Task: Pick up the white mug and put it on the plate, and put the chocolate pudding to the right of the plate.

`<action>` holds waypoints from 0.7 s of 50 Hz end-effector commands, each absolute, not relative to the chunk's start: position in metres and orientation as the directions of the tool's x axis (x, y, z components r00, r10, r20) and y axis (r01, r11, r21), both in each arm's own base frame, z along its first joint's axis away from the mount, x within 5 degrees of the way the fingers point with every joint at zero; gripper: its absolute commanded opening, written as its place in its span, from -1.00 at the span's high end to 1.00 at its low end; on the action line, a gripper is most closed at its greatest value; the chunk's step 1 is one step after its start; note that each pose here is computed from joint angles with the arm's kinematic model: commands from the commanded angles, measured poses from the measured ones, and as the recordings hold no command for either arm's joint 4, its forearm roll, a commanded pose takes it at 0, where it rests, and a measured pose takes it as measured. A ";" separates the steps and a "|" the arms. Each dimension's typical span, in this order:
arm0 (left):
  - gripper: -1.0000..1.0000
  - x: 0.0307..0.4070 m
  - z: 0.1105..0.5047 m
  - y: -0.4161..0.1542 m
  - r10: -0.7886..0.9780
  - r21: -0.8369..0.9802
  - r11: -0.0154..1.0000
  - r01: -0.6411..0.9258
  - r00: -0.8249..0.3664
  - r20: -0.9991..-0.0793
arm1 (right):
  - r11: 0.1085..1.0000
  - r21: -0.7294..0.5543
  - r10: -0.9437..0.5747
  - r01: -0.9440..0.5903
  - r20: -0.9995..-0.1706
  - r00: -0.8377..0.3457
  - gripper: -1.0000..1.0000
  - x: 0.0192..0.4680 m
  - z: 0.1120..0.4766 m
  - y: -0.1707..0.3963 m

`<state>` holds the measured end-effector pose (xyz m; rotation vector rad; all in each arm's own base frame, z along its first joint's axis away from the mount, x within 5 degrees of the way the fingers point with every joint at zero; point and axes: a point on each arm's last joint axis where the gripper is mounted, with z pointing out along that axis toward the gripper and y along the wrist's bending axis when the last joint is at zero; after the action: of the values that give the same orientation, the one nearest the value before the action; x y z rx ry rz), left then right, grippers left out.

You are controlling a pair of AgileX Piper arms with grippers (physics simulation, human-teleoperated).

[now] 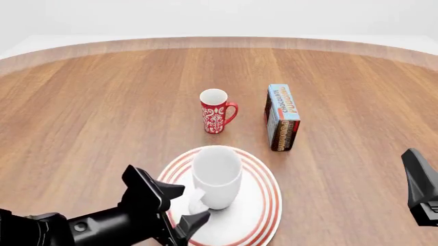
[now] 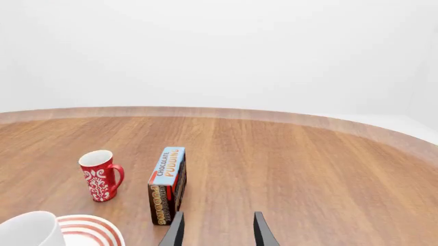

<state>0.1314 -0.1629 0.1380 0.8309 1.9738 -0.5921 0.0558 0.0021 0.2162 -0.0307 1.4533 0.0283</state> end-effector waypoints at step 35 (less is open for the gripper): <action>-1.00 0.108 0.260 -0.107 0.210 0.078 0.695 0.715 -0.097 -0.973 | 0.999 -0.017 -0.012 -0.046 -0.992 0.122 -1.00 0.056 0.217 0.003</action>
<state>0.1154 -0.1285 0.2314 0.8012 1.7264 -0.5556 0.0558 0.0022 0.2163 -0.0321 1.4529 0.0279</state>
